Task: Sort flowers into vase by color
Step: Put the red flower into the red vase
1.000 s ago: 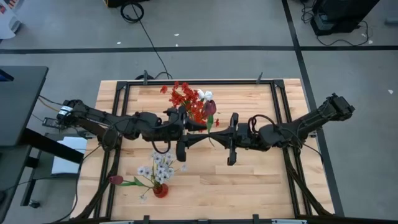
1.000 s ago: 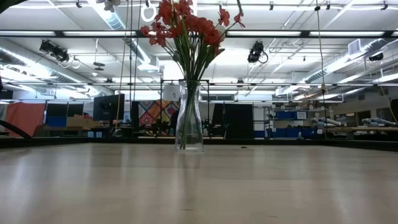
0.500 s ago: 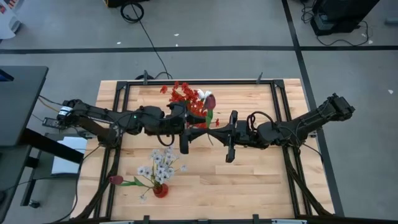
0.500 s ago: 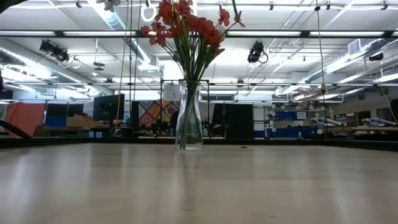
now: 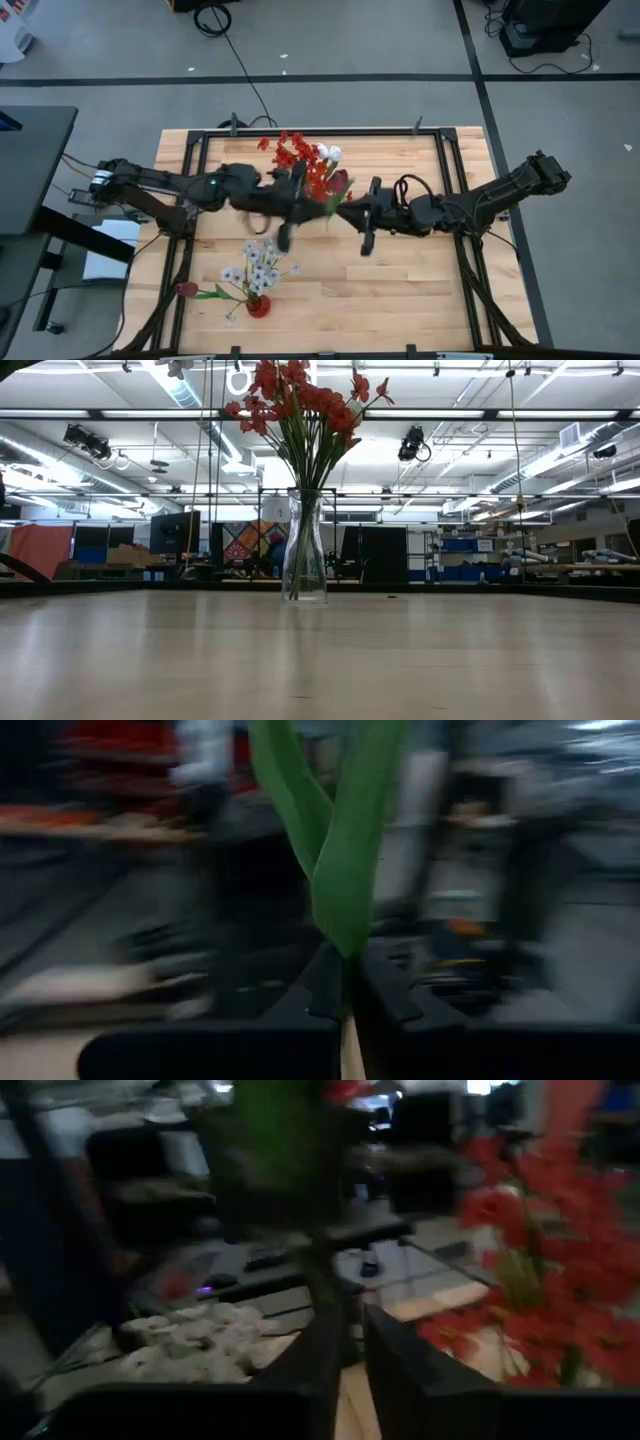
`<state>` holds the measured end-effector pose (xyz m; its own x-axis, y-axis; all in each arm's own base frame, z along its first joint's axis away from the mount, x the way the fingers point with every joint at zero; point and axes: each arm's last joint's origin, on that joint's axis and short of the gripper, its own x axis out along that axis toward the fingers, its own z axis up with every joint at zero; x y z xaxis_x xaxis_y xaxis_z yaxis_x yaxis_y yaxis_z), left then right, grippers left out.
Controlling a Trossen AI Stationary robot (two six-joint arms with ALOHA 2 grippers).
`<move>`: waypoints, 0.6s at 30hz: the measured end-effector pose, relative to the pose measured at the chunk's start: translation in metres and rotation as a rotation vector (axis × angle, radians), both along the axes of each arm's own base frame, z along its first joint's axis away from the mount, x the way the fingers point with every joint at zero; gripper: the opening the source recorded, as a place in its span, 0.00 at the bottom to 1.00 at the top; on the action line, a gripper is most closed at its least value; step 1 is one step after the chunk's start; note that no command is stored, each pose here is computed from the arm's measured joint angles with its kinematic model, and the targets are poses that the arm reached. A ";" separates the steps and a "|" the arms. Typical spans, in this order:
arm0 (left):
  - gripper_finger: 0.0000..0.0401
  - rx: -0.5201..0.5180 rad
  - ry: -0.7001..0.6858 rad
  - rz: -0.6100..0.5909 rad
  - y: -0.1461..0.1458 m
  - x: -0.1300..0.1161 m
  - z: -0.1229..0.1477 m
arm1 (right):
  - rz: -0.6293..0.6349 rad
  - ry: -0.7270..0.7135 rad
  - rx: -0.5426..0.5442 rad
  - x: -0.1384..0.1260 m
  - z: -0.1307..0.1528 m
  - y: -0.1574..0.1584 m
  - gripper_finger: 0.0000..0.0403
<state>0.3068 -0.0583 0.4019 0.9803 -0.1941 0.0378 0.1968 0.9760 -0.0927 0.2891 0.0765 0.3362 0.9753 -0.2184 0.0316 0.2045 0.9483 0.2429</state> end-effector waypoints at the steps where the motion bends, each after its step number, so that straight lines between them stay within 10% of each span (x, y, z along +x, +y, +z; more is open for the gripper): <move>1: 0.03 0.004 -0.016 -0.059 -0.005 -0.006 0.005 | -0.037 0.003 0.017 0.000 -0.001 -0.002 0.17; 7: 0.03 0.043 -0.117 -0.461 -0.039 -0.047 0.029 | -0.140 0.024 0.136 -0.002 -0.007 -0.004 0.27; 18: 0.04 -0.005 0.080 -0.661 -0.111 -0.105 0.021 | -0.122 0.076 0.205 -0.004 -0.014 0.002 0.27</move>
<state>0.2017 -0.1693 0.4228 0.6548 -0.7553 -0.0272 0.7461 0.6518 -0.1359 0.2855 0.0780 0.3218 0.9391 -0.3291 -0.0984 0.3398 0.8478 0.4072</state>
